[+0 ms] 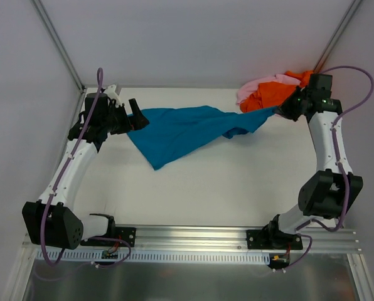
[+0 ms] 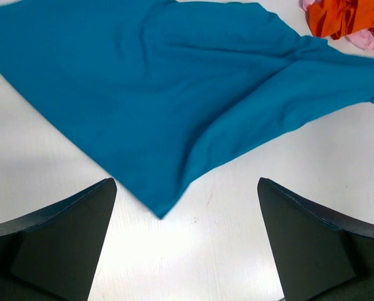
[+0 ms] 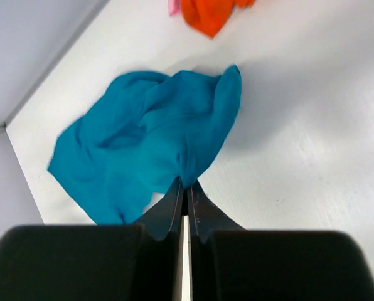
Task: Fold and stack the t-shirts
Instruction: Flatten out the tshirt
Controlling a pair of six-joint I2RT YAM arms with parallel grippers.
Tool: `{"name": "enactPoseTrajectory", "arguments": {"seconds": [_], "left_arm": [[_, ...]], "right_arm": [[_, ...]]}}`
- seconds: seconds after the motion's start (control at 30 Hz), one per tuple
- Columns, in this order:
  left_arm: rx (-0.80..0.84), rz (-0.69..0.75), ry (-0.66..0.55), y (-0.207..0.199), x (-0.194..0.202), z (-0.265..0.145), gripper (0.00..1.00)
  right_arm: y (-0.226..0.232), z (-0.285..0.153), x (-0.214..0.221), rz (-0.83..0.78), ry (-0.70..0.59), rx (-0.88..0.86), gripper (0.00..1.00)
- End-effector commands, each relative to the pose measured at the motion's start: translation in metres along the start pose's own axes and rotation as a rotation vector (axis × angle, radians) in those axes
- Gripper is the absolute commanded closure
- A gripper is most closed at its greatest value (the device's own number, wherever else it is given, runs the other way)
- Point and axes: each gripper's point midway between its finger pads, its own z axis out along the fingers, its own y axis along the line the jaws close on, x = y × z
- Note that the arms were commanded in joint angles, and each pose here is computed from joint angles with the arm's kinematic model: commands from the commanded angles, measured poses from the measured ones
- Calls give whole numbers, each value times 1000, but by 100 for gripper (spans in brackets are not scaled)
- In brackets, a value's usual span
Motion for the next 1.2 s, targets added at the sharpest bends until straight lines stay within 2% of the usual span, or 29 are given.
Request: {"name": "enactPoseTrajectory", "arguments": {"seconds": [0.0,0.23,0.37,0.47,0.5,0.57,0.87,1.03,1.17], "left_arm": [[60,6,-18,-16,-2,-9,1],[123,-19,59,-32,17,-5,1],[244,-30,254,-63,68,1,1],[278,-78,519,-75,131,8,1],[242,-84,583,-71,148,5,1],[209,-55,635,-68,171,3,1],[-19,-55,620,-20,209,19,5],[-91,-13,509,-8,201,50,5],[-46,-28,430,-22,182,79,5]], "right_arm": [[-14,-24,-13,-2,-14,60,100],[-19,-34,-18,20,-44,61,100],[-20,-27,-4,52,-4,33,100],[-21,-24,1,63,5,19,100],[-21,-24,3,66,8,17,99],[-20,-23,4,68,12,11,100],[-20,-21,15,87,31,-15,99],[-16,-20,19,101,45,-36,99],[-16,-20,23,95,56,-33,100]]}}
